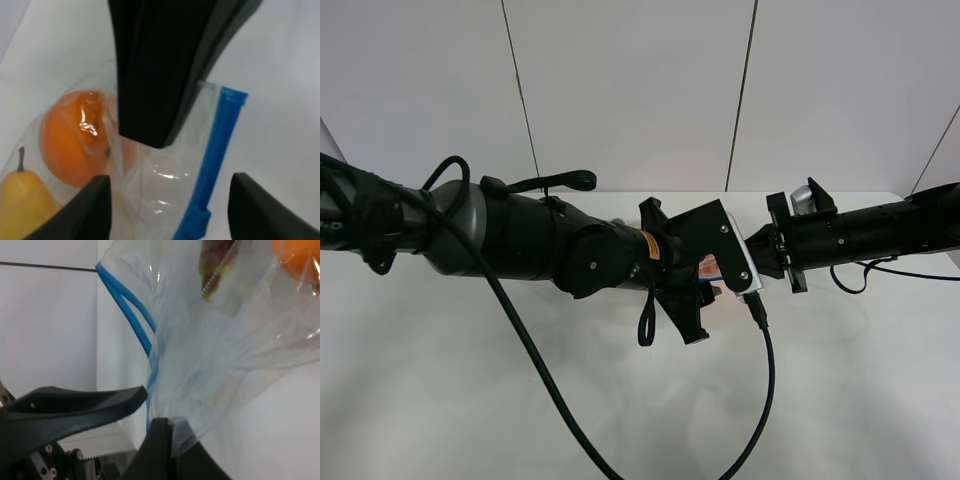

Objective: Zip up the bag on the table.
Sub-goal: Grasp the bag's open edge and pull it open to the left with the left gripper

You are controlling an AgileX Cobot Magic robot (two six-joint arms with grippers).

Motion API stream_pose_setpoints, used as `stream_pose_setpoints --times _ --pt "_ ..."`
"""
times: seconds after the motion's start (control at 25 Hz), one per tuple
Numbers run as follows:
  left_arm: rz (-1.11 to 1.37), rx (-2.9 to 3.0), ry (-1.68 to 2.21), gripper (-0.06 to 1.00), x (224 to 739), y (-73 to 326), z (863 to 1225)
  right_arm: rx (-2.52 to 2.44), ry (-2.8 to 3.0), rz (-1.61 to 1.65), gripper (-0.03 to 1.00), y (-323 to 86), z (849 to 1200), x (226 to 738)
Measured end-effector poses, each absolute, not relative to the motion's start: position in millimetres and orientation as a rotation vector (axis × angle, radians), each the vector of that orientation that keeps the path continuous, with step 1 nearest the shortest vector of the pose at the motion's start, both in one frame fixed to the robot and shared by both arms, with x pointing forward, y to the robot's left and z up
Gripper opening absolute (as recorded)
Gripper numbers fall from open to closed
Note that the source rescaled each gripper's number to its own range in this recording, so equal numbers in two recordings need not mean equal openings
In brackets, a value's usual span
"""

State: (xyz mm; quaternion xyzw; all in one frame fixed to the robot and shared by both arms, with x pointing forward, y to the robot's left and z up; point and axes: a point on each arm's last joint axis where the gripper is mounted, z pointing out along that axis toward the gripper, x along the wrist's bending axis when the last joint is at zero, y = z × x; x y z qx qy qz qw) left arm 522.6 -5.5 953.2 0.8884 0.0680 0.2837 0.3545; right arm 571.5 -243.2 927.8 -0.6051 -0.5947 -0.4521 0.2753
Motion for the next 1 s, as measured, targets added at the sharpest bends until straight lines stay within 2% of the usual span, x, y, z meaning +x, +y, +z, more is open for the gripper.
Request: stream_pose_setpoints --times 0.28,0.52,0.84,1.0 --pt "0.723 2.31 0.176 0.74 522.0 -5.0 952.2 -1.613 -1.611 -1.236 0.0 -243.3 932.3 575.9" --pt "0.725 2.311 0.171 0.56 522.0 -5.0 952.2 -1.604 -1.614 -1.237 0.0 -243.1 934.0 576.8" --pt "0.736 2.314 0.149 0.49 522.1 -5.0 952.2 -1.604 -1.614 -1.234 0.0 -243.2 933.8 576.6" --pt "0.738 2.313 0.146 0.36 522.1 -5.1 952.4 -1.601 -1.622 -1.227 0.0 -243.2 933.4 576.1"
